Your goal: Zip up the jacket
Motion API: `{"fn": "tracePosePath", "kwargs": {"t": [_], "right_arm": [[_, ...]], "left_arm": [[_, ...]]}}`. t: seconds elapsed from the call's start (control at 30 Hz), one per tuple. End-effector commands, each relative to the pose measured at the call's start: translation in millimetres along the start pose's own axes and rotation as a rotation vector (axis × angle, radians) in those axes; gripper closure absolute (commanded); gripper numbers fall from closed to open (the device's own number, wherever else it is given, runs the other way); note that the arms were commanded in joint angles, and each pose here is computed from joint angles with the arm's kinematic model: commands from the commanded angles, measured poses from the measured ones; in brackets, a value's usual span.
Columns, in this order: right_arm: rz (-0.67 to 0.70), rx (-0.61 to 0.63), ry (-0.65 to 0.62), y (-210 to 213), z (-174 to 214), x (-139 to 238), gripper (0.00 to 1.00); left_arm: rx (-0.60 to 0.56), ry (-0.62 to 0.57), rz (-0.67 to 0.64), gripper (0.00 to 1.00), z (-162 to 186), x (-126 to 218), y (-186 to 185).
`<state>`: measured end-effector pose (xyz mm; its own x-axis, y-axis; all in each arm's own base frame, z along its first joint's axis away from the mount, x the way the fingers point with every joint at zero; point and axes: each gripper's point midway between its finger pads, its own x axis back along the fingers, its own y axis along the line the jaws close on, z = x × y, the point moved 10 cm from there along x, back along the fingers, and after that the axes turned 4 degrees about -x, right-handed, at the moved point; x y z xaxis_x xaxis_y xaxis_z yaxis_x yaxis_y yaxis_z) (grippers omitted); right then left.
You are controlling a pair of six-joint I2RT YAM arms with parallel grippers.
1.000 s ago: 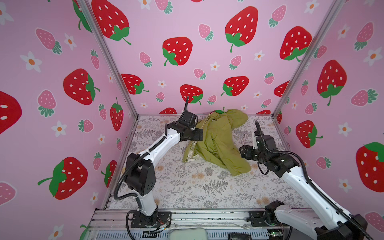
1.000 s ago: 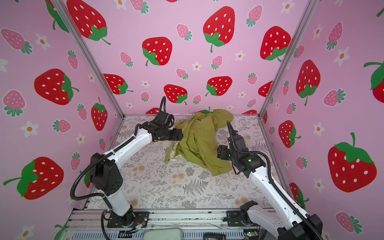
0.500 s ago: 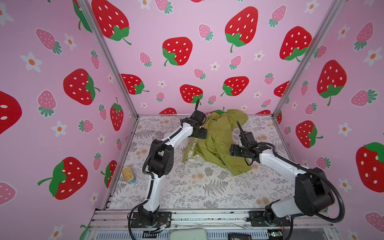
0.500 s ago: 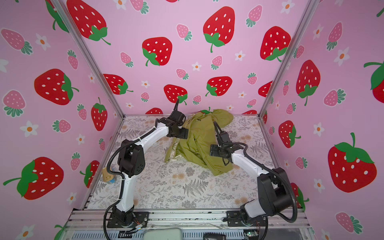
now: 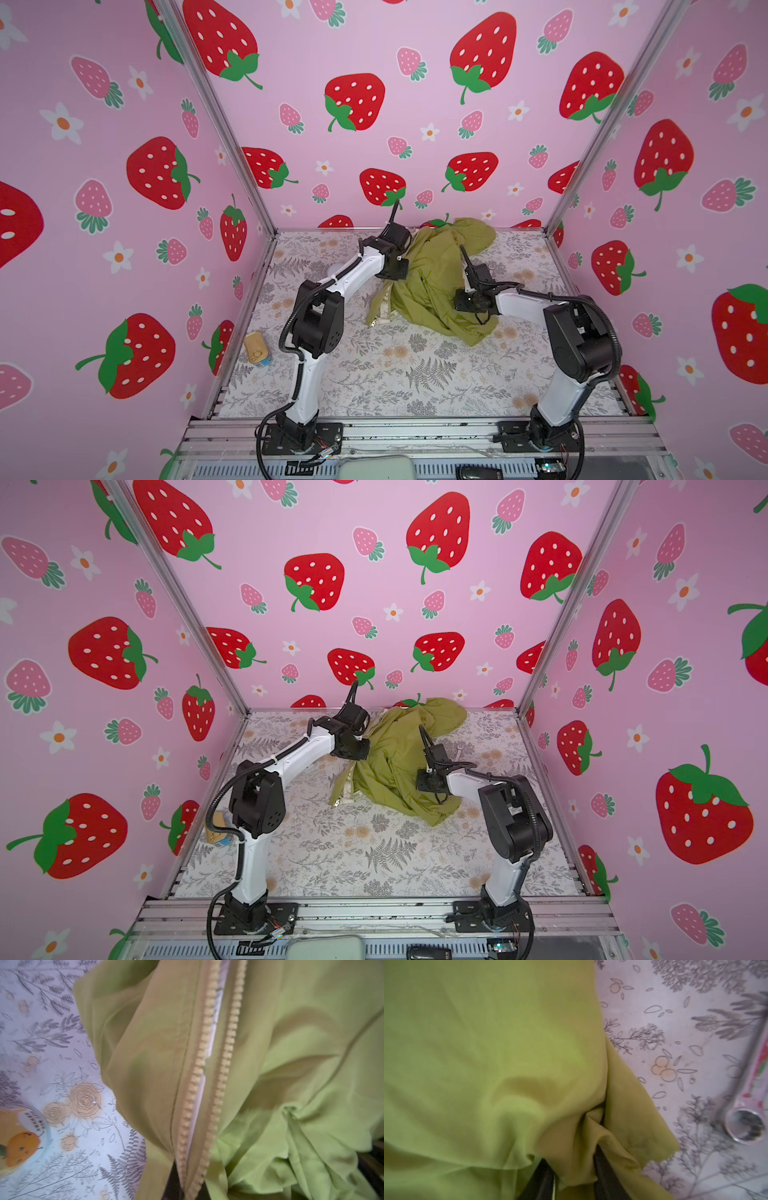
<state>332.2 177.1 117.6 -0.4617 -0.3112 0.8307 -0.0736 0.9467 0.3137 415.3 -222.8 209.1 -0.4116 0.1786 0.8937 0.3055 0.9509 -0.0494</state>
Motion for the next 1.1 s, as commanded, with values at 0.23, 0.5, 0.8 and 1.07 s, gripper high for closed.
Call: {"fn": "tracePosePath", "kwargs": {"t": [0.23, 0.5, 0.8, 1.07], "right_arm": [[-0.247, -0.058, 0.003, 35.4, -29.7, -12.1, 0.96], [-0.384, -0.081, 0.003, 55.5, -36.6, 7.6, 1.0], [-0.26, -0.057, -0.04, 26.6, -14.6, 48.2, 1.0], [-0.05, -0.116, -0.022, -21.7, 3.4, 44.0, 0.96]], "left_arm": [[-0.027, -0.104, 0.119, 1.0, 20.6, 104.0, -14.8], [-0.081, -0.121, 0.178, 1.0, 23.2, 162.8, -40.5], [-0.079, -0.106, 0.129, 0.95, 36.1, 168.1, -48.7], [-0.043, -0.051, 0.092, 0.44, 52.9, 137.1, -44.9]]}}
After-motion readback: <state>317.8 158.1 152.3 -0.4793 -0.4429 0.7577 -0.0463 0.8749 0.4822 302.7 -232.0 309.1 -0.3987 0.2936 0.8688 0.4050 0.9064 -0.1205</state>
